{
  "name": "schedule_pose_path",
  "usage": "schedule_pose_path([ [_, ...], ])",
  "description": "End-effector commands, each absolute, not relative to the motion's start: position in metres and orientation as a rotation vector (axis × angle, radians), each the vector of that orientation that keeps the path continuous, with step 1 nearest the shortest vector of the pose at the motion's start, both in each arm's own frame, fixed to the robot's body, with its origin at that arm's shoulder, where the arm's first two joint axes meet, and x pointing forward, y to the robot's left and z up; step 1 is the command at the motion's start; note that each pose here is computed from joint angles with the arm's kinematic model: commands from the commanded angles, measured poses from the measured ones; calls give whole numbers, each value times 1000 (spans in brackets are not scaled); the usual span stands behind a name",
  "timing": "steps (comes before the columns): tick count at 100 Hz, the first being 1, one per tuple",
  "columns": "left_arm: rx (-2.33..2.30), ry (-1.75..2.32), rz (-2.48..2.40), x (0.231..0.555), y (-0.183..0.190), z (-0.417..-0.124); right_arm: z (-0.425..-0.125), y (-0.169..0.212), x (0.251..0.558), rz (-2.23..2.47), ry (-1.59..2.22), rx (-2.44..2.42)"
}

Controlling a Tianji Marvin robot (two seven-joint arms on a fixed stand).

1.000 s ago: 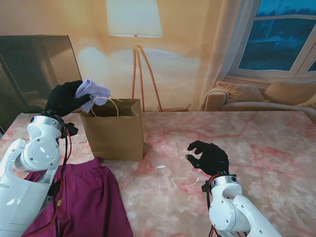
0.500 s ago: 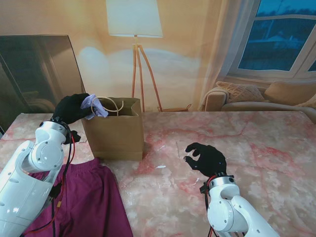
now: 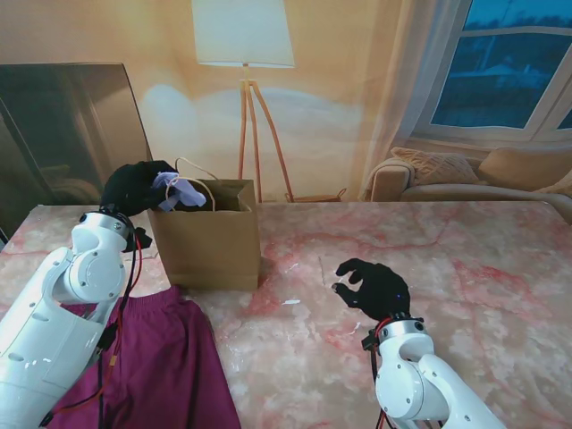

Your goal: Fold the socks and the shorts into the kraft paper bag

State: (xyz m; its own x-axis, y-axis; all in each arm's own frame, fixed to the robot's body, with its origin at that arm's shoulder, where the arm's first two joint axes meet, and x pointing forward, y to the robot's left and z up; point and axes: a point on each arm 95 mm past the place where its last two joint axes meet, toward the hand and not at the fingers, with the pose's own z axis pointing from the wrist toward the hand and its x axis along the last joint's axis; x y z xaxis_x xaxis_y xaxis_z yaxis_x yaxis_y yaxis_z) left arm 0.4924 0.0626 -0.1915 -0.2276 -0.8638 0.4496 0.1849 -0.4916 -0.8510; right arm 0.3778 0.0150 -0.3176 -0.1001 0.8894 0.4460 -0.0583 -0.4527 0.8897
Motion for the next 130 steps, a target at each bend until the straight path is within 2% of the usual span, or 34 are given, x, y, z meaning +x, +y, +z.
schedule_pose_path([
  [1,-1273,879,-1818,495,61,-191,-320,17,376,1653,956,1444],
  [26,-1306,1002,-1754,500,61,-190,-317,14,385,1648,960,1445],
  [84,-1337,1118,-1742,503,78,-164,-308,29,420,1674,996,1438],
  [130,-1322,1195,-1655,506,75,-157,-313,33,422,1699,981,1446],
])
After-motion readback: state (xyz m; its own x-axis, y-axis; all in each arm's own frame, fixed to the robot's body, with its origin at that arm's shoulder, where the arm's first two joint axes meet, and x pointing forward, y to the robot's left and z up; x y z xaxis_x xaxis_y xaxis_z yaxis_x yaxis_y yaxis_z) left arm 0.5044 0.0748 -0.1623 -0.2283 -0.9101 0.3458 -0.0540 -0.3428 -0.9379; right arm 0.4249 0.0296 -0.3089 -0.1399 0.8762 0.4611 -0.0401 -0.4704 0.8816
